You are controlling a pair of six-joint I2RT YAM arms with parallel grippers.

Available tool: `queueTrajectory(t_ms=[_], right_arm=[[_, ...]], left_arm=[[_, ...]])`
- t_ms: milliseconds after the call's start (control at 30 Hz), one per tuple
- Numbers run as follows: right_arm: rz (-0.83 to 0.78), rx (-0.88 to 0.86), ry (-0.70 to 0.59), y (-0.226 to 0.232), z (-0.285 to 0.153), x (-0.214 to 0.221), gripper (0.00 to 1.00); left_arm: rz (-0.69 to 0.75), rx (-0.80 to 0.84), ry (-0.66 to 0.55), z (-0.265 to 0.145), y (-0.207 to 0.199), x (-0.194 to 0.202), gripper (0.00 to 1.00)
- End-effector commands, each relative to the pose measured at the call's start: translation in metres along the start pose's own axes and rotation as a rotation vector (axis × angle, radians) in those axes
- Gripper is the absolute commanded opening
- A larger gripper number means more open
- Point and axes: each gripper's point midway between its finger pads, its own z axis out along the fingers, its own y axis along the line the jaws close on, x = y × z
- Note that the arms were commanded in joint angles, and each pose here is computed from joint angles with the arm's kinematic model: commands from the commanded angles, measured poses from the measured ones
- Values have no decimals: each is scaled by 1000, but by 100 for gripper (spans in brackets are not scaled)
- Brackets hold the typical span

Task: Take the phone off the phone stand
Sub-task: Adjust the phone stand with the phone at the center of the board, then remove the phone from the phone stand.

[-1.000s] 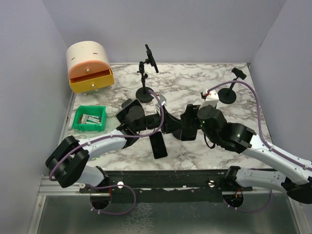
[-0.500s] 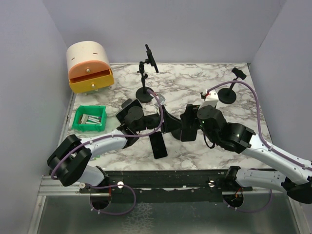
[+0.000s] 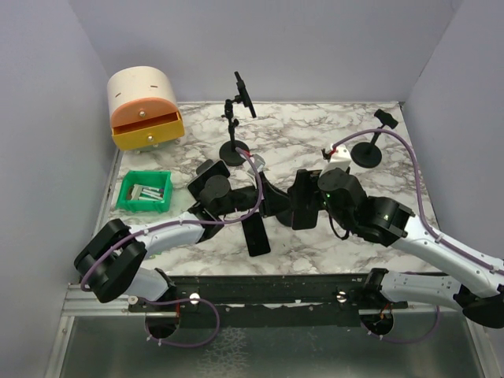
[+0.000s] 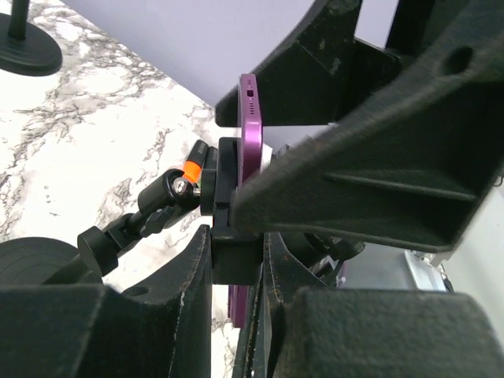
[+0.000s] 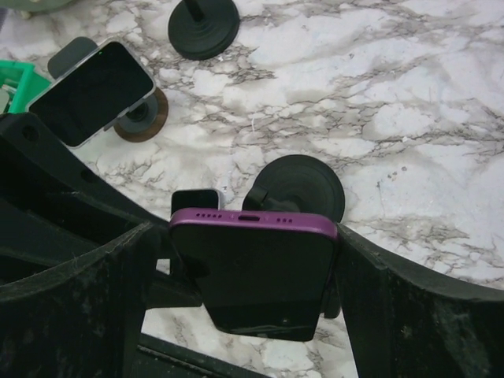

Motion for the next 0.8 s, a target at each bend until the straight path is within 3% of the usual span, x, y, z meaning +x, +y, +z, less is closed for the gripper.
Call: queueTrajectory(t_ms=[0, 267, 767], right_arm=[[2, -46, 83, 11, -9, 7, 98], [-3, 33, 119, -4, -7, 19, 99], [-35, 104, 139, -1, 16, 20, 88]], left_arm=[[8, -30, -49, -3, 0, -9, 0], [8, -41, -60, -5, 1, -11, 0], [20, -24, -55, -11, -5, -9, 0]])
